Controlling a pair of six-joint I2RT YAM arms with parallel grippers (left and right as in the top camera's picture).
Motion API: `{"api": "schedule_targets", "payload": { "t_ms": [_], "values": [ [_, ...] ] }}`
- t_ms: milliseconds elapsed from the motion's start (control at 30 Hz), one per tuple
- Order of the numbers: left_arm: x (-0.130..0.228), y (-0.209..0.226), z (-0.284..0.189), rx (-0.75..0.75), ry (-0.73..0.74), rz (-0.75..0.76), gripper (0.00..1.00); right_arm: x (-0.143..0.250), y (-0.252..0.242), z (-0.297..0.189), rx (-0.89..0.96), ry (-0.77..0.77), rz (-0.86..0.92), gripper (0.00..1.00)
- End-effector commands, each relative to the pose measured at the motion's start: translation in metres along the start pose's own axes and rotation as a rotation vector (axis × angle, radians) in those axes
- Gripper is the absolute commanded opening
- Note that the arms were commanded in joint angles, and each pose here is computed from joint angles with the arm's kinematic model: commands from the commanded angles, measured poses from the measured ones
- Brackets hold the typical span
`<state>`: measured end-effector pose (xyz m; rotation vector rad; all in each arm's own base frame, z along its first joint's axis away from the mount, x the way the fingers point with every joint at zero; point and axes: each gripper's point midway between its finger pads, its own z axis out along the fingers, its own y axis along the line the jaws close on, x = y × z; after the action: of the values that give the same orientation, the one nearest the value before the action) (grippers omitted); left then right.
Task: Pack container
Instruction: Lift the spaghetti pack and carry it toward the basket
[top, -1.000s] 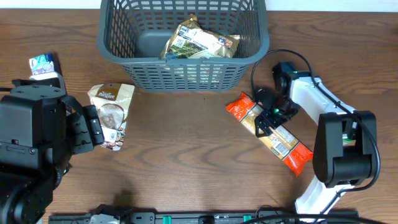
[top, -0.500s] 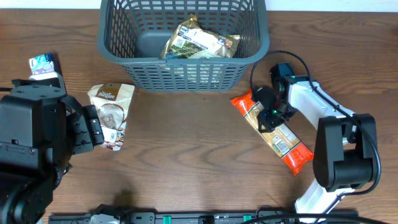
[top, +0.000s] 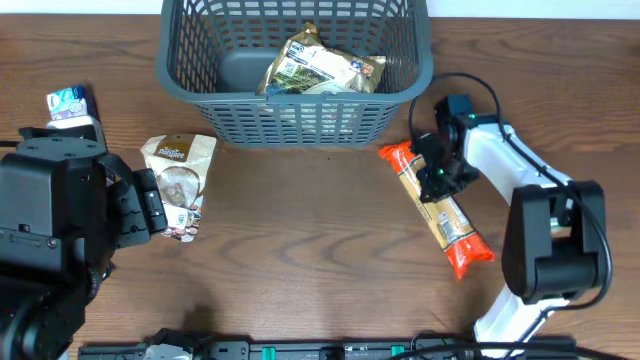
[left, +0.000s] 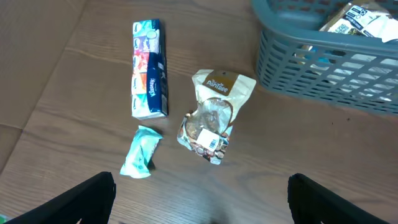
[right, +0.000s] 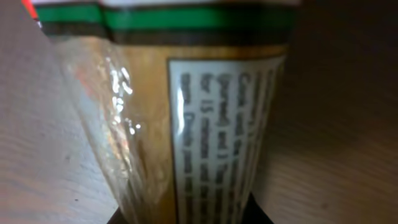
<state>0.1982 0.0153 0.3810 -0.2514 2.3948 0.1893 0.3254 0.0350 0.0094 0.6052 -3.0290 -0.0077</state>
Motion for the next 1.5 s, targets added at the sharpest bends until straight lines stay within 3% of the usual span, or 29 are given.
{"api": "schedule_targets", "payload": {
  "t_ms": [0,267,400,567,667,767,933,1033,1133,1300,1467],
  "values": [
    [-0.001,0.003,0.000,-0.016,-0.005,-0.017,0.88,-0.021,-0.037,-0.024,0.092,-0.045,0.229,0.01],
    [0.000,0.003,0.000,-0.016,-0.005,-0.016,0.88,-0.045,-0.103,-0.134,0.155,-0.241,0.595,0.01],
    [-0.001,0.003,0.000,-0.016,-0.005,-0.017,0.88,-0.049,-0.120,-0.194,0.245,-0.346,0.646,0.01],
    [-0.001,0.003,0.000,-0.016,-0.005,-0.016,0.88,-0.068,-0.112,-0.296,0.271,-0.624,0.628,0.01],
    [-0.001,0.003,0.000,-0.016,-0.005,-0.016,0.89,-0.081,-0.091,-0.364,0.302,-0.826,0.497,0.01],
    [-0.001,0.003,0.000,-0.016,-0.005,-0.017,0.89,-0.092,-0.051,-0.426,0.365,-0.994,0.246,0.01],
    [-0.001,0.003,0.000,-0.016,-0.005,-0.017,0.89,-0.107,0.033,-0.475,0.508,-1.103,-0.238,0.01],
    [-0.001,0.003,0.000,-0.016,-0.005,-0.017,0.89,-0.119,0.082,-0.481,0.600,-1.115,-0.527,0.01],
    [0.000,0.003,0.000,-0.016,-0.004,-0.017,0.89,-0.134,0.115,-0.482,0.645,-1.138,-0.690,0.01],
    [0.000,0.004,0.000,-0.017,-0.001,-0.016,0.89,-0.170,0.152,-0.460,0.568,-1.169,-0.804,0.01],
    [0.000,0.004,0.000,-0.017,-0.001,-0.016,0.89,-0.210,0.172,-0.400,0.446,-1.093,-0.868,0.01]
  ]
}}
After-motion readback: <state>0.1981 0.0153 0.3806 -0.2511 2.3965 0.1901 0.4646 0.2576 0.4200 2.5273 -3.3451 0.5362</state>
